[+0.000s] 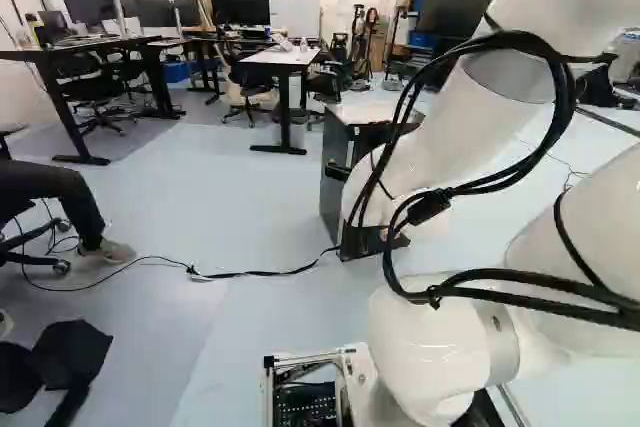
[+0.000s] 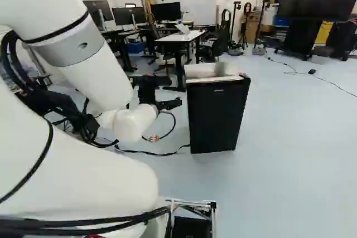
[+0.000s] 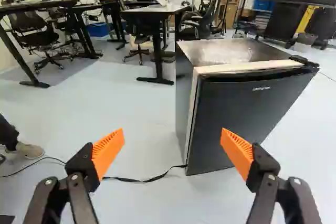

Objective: Open the fridge door

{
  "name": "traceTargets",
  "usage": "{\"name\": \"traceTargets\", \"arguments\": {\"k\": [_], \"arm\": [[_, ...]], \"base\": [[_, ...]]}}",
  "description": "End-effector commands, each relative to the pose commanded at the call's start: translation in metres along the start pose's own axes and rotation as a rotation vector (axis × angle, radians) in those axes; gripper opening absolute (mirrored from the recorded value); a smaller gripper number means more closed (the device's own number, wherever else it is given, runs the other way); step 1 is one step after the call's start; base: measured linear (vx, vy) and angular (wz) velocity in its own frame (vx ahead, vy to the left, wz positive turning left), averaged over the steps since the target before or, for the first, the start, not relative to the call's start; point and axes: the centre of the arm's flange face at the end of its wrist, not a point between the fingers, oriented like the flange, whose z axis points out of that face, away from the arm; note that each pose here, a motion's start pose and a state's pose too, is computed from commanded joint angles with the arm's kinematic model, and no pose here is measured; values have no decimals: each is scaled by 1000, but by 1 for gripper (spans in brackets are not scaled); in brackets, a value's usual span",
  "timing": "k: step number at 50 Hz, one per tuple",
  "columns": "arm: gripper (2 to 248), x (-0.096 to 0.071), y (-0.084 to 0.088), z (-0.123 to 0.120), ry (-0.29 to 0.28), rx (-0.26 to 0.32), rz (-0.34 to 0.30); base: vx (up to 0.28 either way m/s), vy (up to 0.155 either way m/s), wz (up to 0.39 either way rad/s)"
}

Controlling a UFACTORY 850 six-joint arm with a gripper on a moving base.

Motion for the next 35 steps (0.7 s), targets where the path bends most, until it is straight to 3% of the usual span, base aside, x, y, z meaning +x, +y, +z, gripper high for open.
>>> {"name": "traceTargets", "arguments": {"k": [35], "arm": [[247, 3, 0, 7, -4, 0, 0]], "base": [[0, 0, 0]]}}
